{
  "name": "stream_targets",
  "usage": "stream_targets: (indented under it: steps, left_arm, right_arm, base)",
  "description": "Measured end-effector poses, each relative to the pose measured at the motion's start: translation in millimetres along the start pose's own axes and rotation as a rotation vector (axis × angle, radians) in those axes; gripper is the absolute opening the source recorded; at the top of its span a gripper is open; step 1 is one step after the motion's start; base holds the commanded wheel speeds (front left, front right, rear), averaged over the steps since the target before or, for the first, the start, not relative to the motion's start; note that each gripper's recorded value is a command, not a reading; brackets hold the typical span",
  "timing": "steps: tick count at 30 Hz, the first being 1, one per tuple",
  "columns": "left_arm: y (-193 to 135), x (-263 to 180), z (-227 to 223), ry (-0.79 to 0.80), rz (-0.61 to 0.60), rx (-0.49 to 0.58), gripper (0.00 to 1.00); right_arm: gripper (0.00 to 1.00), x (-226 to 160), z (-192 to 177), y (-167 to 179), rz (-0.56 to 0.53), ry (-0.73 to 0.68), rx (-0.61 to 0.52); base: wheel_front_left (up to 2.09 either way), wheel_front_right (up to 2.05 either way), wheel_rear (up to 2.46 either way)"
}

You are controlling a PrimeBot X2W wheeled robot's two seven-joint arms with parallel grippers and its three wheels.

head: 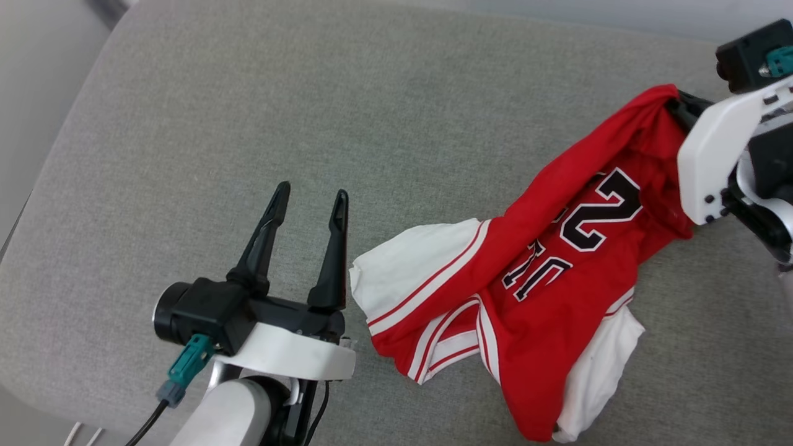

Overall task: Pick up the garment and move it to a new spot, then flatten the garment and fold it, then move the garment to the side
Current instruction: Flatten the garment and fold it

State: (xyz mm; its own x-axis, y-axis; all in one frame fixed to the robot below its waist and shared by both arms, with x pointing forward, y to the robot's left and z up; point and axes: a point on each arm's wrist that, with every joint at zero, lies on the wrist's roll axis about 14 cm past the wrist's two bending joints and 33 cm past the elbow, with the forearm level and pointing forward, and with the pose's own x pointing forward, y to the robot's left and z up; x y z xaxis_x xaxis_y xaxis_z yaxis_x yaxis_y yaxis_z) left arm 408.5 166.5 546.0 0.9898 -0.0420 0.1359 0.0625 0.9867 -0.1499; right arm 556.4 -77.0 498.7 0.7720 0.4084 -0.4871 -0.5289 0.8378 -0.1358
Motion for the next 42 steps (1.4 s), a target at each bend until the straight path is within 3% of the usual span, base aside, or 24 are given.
stream_targets:
  steps: [9,10,11,12,21,25,31,35,42]
  left_arm:
    - [4.0,5.6,-18.2,0.035,0.006,0.002,1.0]
    - [3.6,5.4,-18.3,0.036,0.004,0.002,1.0]
    - [2.6,5.2,-18.1,0.035,-0.001,0.0,1.0]
    - [2.3,5.0,-18.0,0.036,-0.005,0.001,1.0]
    - [0.9,-3.8,-7.7,0.034,-0.013,0.016,1.0]
    - [-4.0,-10.3,-0.2,0.027,-0.022,0.009,1.0]
    - [-13.2,-19.6,3.6,0.036,-0.043,-0.01,1.0]
    - [-21.3,-21.7,4.6,0.041,-0.067,-0.019,1.0]
    - [-21.9,-23.5,2.0,0.053,-0.066,-0.034,1.0]
  right_arm:
    - [0.0,45.2,-68.4,47.6,0.13,0.116,0.084]
    - [0.29,44.5,-76.0,50.2,0.134,0.124,0.099]
    - [0.89,43.4,-81.2,54.1,0.14,0.128,0.111]
    - [1.0,41.9,-84.3,56.4,0.143,0.123,0.121]
    - [1.0,-0.5,-39.3,35.9,0.042,-0.215,0.235]
    - [1.0,-34.0,-38.9,22.6,-0.025,-0.277,0.27]
    - [1.0,-76.7,-101.6,45.9,0.006,0.005,0.324]
    - [1.0,-102.6,-115.1,56.2,0.034,0.12,0.327]
    - [1.0,-114.2,-145.3,108.5,0.179,0.335,0.326]
  base:
    - [0.0,0.0,0.0]
    - [0.0,0.0,0.0]
    - [0.0,0.0,0.0]
    - [0.0,0.0,0.0]
    - [0.0,0.0,0.0]
    - [0.0,0.0,0.0]
    - [0.0,0.0,0.0]
    - [0.0,0.0,0.0]
    - [0.0,0.0,0.0]
